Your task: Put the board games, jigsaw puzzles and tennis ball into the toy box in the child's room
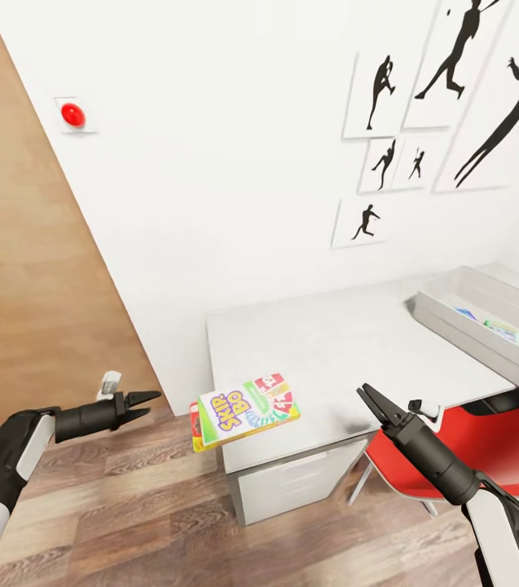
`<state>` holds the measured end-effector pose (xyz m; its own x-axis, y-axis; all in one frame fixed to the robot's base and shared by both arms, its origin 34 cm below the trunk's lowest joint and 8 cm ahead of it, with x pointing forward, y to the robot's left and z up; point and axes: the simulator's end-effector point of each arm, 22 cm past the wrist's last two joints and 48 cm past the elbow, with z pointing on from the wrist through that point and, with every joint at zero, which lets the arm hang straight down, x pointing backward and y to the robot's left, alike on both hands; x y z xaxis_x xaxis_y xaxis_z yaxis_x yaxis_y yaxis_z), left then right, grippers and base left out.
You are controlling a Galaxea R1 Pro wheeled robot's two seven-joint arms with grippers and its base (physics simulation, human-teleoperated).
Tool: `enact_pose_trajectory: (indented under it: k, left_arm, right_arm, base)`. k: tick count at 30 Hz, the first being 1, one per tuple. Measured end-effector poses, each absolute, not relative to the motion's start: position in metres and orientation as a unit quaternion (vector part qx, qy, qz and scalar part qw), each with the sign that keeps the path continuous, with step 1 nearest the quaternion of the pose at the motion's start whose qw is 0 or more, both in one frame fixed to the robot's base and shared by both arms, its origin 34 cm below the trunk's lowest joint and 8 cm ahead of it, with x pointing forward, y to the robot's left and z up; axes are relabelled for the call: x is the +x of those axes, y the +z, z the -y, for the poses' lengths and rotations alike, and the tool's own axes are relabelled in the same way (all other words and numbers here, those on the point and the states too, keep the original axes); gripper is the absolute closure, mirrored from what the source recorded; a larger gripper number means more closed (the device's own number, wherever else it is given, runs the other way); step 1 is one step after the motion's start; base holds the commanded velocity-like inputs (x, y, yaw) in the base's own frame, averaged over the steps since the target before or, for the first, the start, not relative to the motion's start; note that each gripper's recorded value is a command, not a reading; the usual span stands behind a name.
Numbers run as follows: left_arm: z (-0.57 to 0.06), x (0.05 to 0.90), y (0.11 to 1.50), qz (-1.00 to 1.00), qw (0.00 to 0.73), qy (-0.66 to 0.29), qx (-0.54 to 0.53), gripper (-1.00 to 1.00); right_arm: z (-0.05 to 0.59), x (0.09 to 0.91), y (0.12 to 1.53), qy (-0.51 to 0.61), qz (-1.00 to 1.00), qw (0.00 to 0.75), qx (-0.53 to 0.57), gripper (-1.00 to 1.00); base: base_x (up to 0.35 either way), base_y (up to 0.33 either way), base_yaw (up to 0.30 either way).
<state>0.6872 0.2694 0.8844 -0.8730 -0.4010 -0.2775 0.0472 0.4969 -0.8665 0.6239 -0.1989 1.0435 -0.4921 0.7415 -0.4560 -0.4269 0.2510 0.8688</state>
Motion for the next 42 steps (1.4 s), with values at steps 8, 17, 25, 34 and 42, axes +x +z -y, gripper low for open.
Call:
enact_pose_trajectory:
  k: [8, 17, 25, 34, 42]
  left_arm:
    - [-0.26, 0.689, 0.869, -0.838, 0.223, -0.486, -0.11, -1.0]
    - [-0.26, 0.692, 0.858, -0.838, 0.223, -0.485, -0.111, -1.0]
    - [-0.263, 0.694, 0.851, -0.836, 0.227, -0.487, -0.11, -1.0]
    - [-0.262, 0.696, 0.841, -0.835, 0.227, -0.489, -0.111, -1.0]
    - [-0.261, 0.697, 0.83, -0.834, 0.228, -0.49, -0.11, -1.0]
  right_arm:
    - [0.199, 0.626, 1.035, 0.599, -0.622, 0.488, 0.126, -1.0]
    - [0.199, 0.628, 1.024, 0.598, -0.624, 0.488, 0.126, -1.0]
    - [0.198, 0.63, 1.014, 0.596, -0.625, 0.488, 0.126, -1.0]
    - [0.198, 0.632, 1.003, 0.596, -0.625, 0.488, 0.126, -1.0]
    - [0.199, 0.633, 0.993, 0.596, -0.624, 0.489, 0.126, -1.0]
  base:
    - [0.0, 0.0, 0.0]
    - [0.0, 0.0, 0.0]
    - [0.0, 0.0, 0.0]
    - [0.0, 0.0, 0.0]
    - [0.0, 0.0, 0.0]
